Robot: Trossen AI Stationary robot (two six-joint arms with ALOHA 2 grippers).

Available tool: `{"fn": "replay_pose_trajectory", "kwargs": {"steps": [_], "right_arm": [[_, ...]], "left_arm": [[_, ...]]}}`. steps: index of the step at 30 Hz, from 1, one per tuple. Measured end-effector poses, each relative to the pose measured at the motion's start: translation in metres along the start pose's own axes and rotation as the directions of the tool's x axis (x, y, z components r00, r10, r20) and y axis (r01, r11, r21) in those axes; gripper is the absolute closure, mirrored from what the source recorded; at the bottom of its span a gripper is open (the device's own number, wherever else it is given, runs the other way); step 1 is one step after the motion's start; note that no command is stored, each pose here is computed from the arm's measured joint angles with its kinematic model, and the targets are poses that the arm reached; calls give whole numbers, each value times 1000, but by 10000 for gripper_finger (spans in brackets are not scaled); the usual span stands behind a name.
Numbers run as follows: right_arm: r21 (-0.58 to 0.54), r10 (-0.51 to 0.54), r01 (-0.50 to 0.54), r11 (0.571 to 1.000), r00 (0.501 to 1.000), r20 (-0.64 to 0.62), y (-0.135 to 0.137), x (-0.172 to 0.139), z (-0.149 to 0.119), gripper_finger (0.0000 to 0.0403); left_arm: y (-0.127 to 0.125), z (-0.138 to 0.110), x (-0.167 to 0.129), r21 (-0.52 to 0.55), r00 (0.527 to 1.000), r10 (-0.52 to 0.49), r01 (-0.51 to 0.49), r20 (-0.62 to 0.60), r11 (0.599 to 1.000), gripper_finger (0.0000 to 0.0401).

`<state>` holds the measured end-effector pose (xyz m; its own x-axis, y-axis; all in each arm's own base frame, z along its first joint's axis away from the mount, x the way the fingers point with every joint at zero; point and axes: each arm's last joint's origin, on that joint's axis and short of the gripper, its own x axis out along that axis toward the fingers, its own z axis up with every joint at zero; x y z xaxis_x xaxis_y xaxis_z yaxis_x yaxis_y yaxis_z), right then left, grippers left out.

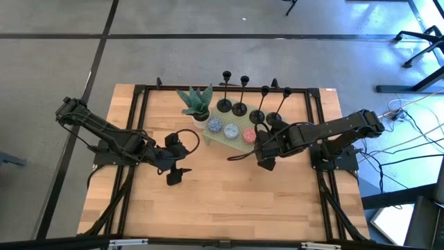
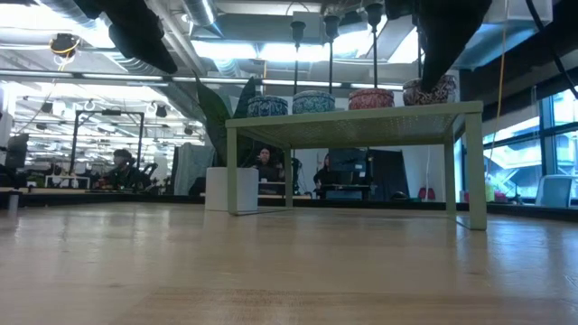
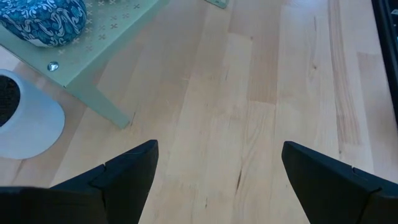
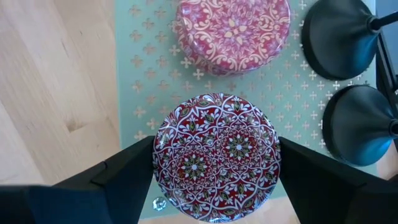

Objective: Stock candles and holders on shelf
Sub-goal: Align the red scented candle with the other scented candles on the shelf

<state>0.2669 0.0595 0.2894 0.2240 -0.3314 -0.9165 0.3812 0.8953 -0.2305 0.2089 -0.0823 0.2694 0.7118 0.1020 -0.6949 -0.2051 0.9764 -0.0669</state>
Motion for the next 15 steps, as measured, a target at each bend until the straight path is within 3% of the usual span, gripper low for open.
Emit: {"fn": "replay_pose_trajectory", "kwargs": {"steps": [15], "right_arm": [[5, 18, -18, 1000, 1000, -13, 1, 0, 0, 83]], "left_arm": [[0, 0, 0, 0, 1000, 0, 0, 1, 1000, 61]]}}
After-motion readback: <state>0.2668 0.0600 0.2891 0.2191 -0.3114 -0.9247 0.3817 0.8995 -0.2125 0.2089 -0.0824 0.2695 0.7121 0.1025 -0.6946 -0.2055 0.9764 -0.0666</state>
